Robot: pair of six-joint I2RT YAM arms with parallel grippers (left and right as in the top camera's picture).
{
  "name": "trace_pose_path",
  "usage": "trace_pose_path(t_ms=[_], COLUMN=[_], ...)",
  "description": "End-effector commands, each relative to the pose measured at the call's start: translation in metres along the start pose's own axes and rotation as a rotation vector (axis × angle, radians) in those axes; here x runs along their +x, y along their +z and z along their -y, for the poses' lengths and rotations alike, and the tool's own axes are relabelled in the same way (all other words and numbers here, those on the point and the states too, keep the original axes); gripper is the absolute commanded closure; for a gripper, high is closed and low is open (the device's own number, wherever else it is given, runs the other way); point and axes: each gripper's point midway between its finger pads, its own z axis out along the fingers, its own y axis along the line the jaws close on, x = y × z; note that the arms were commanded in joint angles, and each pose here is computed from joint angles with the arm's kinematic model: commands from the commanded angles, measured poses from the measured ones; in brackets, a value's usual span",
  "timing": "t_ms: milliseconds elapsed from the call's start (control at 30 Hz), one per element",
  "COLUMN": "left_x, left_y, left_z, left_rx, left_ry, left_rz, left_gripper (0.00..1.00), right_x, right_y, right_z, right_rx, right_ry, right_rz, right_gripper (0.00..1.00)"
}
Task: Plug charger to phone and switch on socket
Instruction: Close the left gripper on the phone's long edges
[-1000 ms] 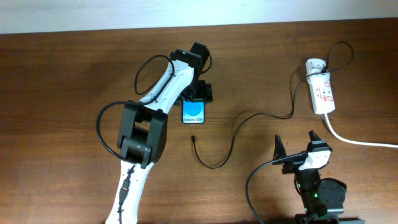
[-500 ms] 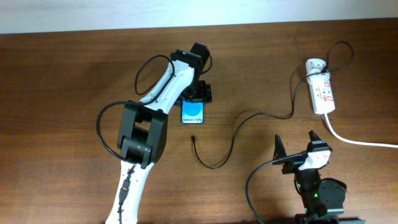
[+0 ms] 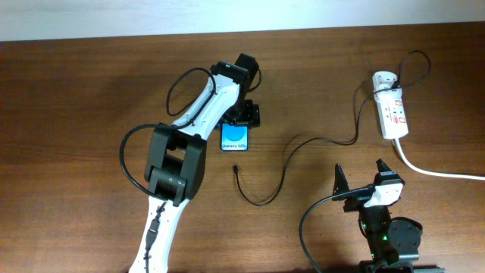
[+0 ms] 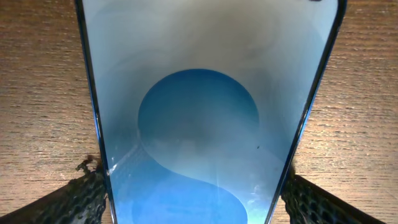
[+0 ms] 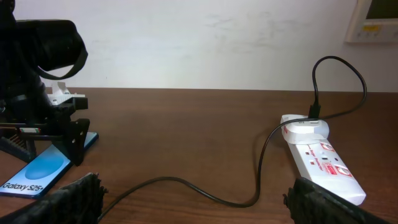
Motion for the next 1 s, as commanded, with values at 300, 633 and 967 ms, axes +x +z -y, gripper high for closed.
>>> trace_pose_path(t_ms=[300, 633, 967], left_x=[0.010, 0.004, 0.000], left_y=[0.016, 0.009, -0.021], left_z=[0.002, 0.005, 0.002], left_rx=[-0.002, 0.009, 0.012], left_ry=[0.004, 0.004, -0.006], left_rz=[-0.046, -0.025, -0.028], left_gripper=[0.16, 0.23, 0.24], right_x=[0.003, 0.003, 0.003], right_y=[0.000, 0.000, 0.000], right_z=[0.002, 0.002, 0.002], right_rx=[0.007, 0.007, 0.007], right_ry=[0.009, 0.009, 0.009], right_rz=[-0.005, -0.005, -0.005], right_gripper=[0.02, 0.02, 0.02])
